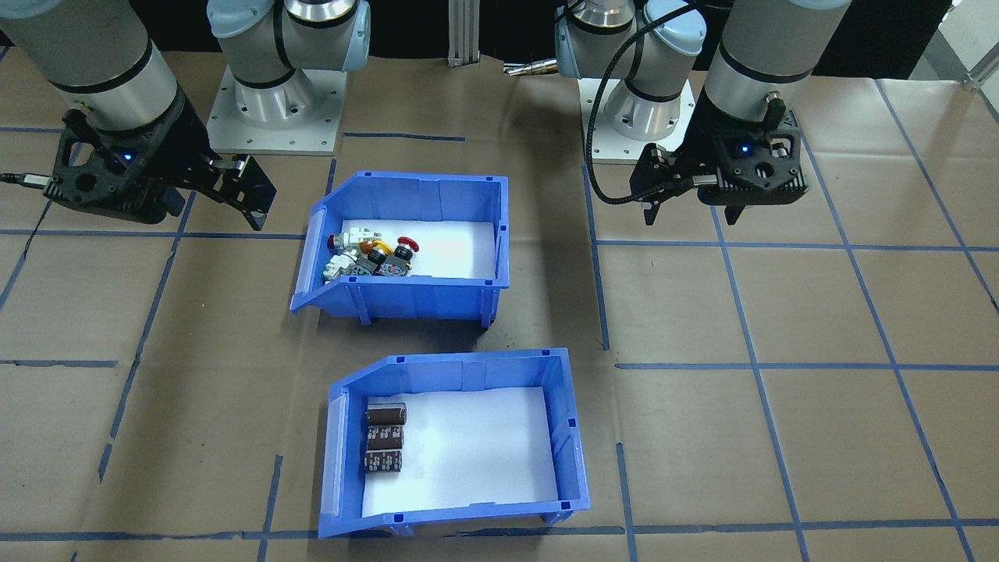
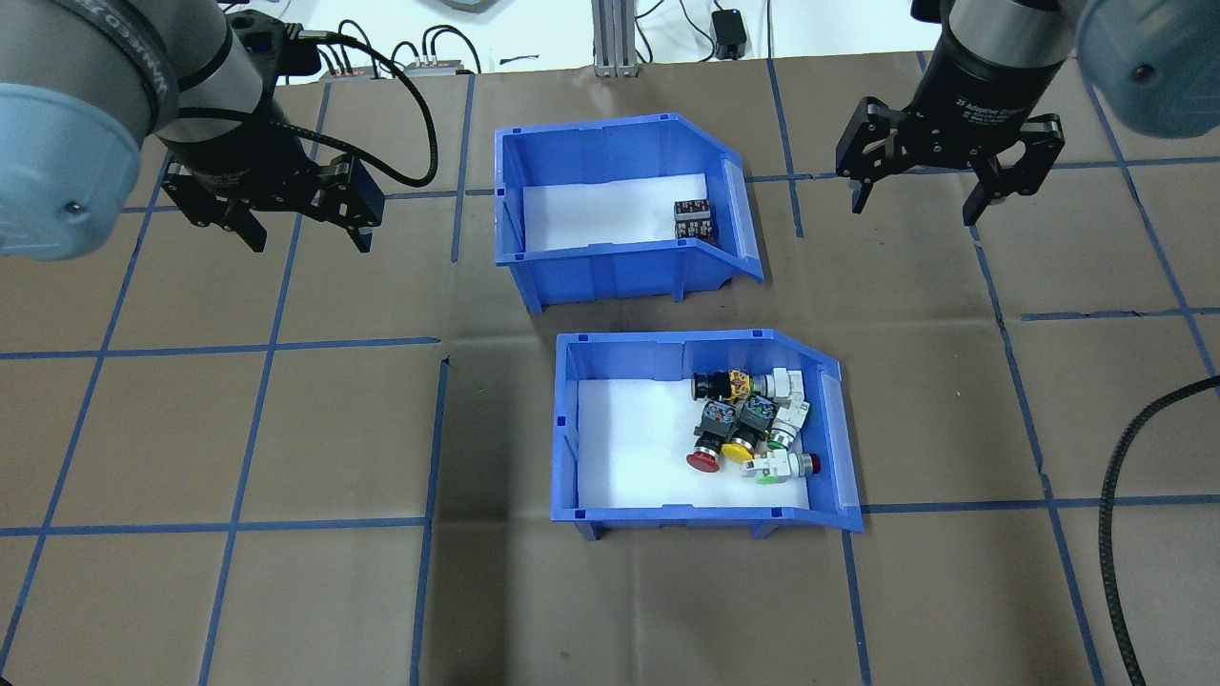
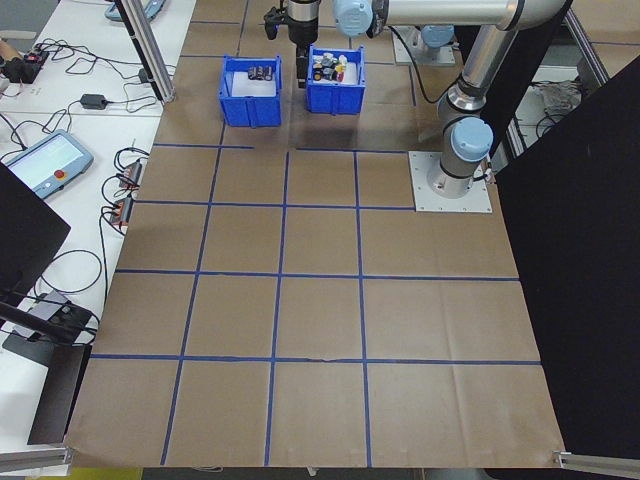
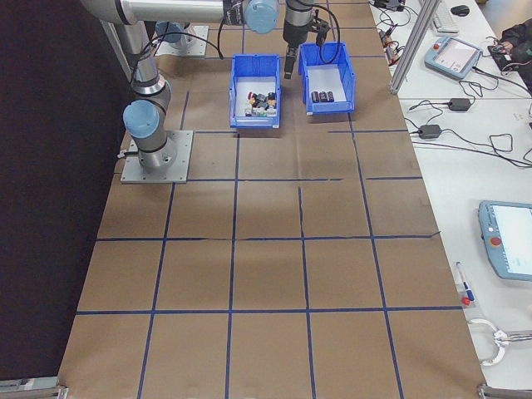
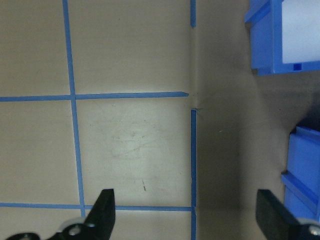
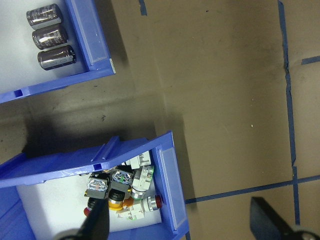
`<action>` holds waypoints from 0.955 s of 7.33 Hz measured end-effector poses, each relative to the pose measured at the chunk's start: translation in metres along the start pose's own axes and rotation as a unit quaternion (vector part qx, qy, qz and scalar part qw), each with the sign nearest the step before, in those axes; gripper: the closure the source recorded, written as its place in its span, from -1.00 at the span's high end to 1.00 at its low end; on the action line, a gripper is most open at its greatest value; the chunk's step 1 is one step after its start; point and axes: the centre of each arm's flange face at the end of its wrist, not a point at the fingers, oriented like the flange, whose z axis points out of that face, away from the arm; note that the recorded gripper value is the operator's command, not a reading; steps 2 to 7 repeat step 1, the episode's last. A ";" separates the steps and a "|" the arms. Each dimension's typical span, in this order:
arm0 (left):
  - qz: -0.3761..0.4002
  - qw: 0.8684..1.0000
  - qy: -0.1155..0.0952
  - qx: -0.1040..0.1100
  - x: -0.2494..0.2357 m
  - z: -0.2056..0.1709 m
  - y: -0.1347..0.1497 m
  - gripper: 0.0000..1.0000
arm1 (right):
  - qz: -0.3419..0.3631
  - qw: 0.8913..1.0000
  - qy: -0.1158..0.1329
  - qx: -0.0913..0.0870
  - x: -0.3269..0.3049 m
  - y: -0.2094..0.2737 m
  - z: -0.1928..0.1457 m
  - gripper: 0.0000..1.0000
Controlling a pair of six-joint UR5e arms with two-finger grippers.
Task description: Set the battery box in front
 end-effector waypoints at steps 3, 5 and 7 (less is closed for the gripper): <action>0.000 1.000 0.000 -0.001 0.000 0.001 -0.001 0.99 | 0.000 1.000 0.001 -0.001 0.000 0.000 0.001 1.00; 0.000 1.000 0.000 -0.001 0.000 0.001 -0.001 0.99 | 0.000 1.000 0.001 -0.001 0.000 0.000 0.001 1.00; 0.000 1.000 0.000 -0.001 0.000 0.001 -0.001 0.99 | 0.000 1.000 0.001 -0.001 0.000 0.000 0.001 1.00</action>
